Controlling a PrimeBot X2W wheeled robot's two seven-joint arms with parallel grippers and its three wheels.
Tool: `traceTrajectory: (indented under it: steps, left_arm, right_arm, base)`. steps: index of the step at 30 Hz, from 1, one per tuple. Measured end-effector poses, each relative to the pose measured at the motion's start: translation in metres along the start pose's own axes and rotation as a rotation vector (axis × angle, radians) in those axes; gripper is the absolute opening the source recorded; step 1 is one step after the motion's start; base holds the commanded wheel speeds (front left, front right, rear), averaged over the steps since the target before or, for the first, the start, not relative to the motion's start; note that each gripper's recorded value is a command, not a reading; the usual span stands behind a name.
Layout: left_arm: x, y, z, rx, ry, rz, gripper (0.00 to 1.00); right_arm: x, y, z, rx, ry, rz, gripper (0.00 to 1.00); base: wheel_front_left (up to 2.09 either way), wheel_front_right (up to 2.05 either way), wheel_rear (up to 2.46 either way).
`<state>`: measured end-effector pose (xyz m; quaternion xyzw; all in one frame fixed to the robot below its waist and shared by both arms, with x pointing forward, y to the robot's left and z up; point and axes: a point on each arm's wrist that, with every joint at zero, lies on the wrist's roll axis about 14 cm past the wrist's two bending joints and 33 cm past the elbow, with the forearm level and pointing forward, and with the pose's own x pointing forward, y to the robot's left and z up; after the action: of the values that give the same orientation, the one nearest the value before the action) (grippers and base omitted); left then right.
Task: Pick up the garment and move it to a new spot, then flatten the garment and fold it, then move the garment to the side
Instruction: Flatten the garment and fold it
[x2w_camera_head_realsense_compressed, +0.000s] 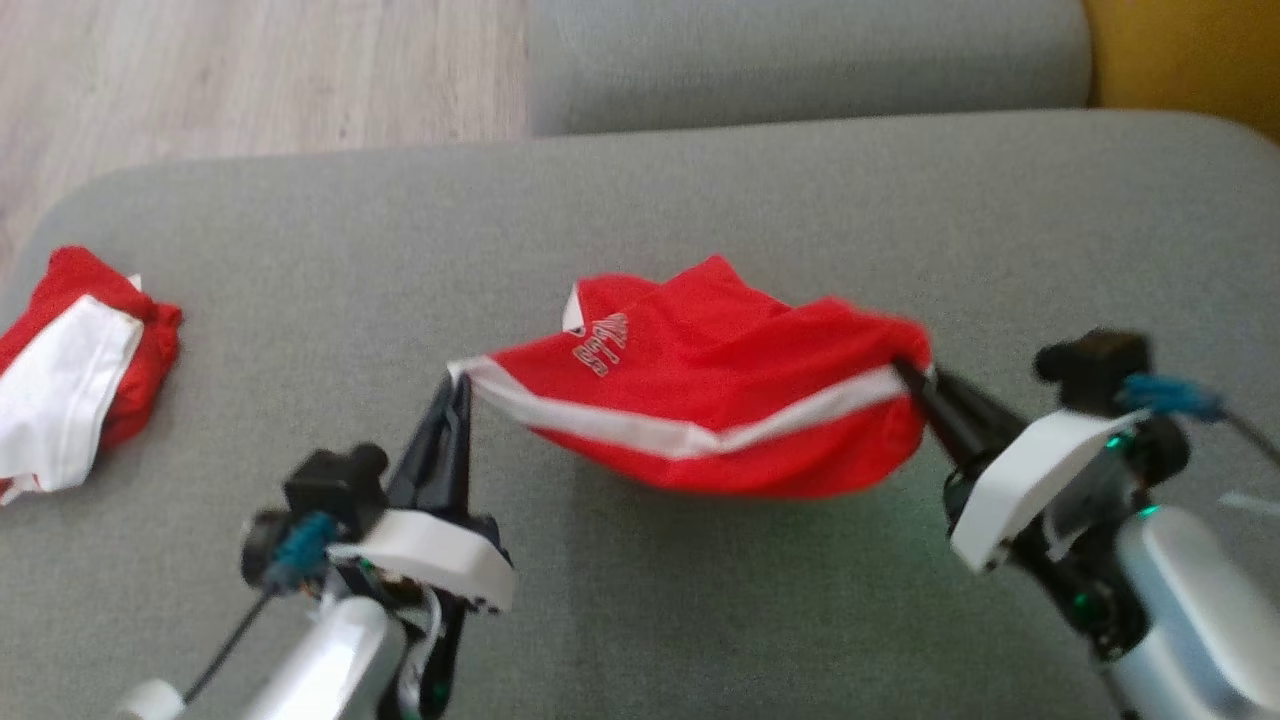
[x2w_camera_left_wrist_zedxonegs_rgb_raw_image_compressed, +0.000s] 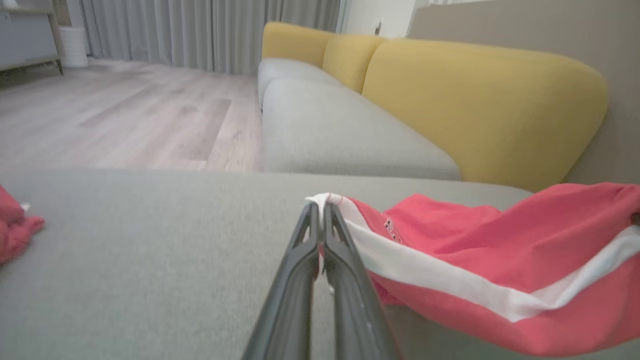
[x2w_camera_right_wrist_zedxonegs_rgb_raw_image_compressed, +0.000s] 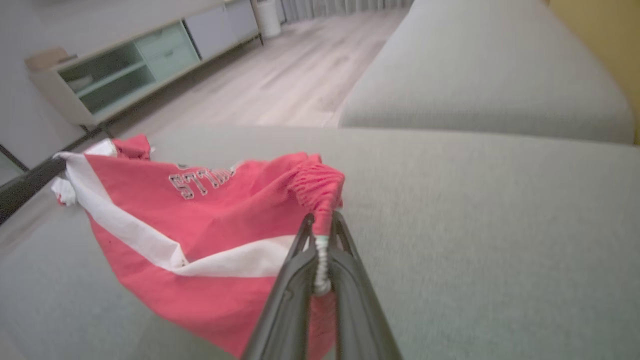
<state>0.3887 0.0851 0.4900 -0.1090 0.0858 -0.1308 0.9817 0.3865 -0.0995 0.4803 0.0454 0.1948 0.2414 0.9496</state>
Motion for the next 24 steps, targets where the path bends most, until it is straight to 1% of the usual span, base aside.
traceTrajectory:
  steps: [3, 6, 10, 13, 16, 19, 22, 24]
  left_arm:
    - [-0.005, -0.006, 0.038, 0.045, -0.105, -0.030, 0.00]
    - [-0.012, -0.013, 0.092, 0.097, -0.238, -0.061, 0.00]
    - [-0.029, -0.025, 0.167, 0.200, -0.413, -0.104, 0.00]
    - [-0.045, -0.038, 0.208, 0.274, -0.511, -0.135, 0.00]
    - [-0.060, -0.051, 0.239, 0.332, -0.580, -0.165, 0.00]
    - [-0.067, -0.060, 0.261, 0.378, -0.620, -0.187, 0.00]
    - [-0.064, -0.063, 0.271, 0.401, -0.620, -0.195, 0.00]
    - [-0.055, -0.062, 0.270, 0.392, -0.595, -0.207, 0.00]
  right_arm:
    - [-0.012, 0.005, 0.042, 0.001, -0.135, 0.011, 0.00]
    - [-0.029, 0.015, 0.082, -0.024, -0.262, 0.034, 0.00]
    - [-0.052, 0.028, 0.125, -0.067, -0.386, 0.057, 0.00]
    - [-0.069, 0.038, 0.155, -0.101, -0.475, 0.073, 0.00]
    - [-0.087, 0.050, 0.182, -0.129, -0.559, 0.095, 0.00]
    - [-0.097, 0.058, 0.197, -0.158, -0.600, 0.102, 0.00]
    - [-0.098, 0.057, 0.200, -0.169, -0.599, 0.092, 0.00]
    - [-0.092, 0.055, 0.199, -0.170, -0.578, 0.086, 0.00]
  base:
    - [0.00, 0.00, 0.00]
    - [0.00, 0.00, 0.00]
    - [0.00, 0.00, 0.00]
    - [0.00, 0.00, 0.00]
    - [0.00, 0.00, 0.00]
    - [0.00, 0.00, 0.00]
    - [0.00, 0.00, 0.00]
    - [0.00, 0.00, 0.00]
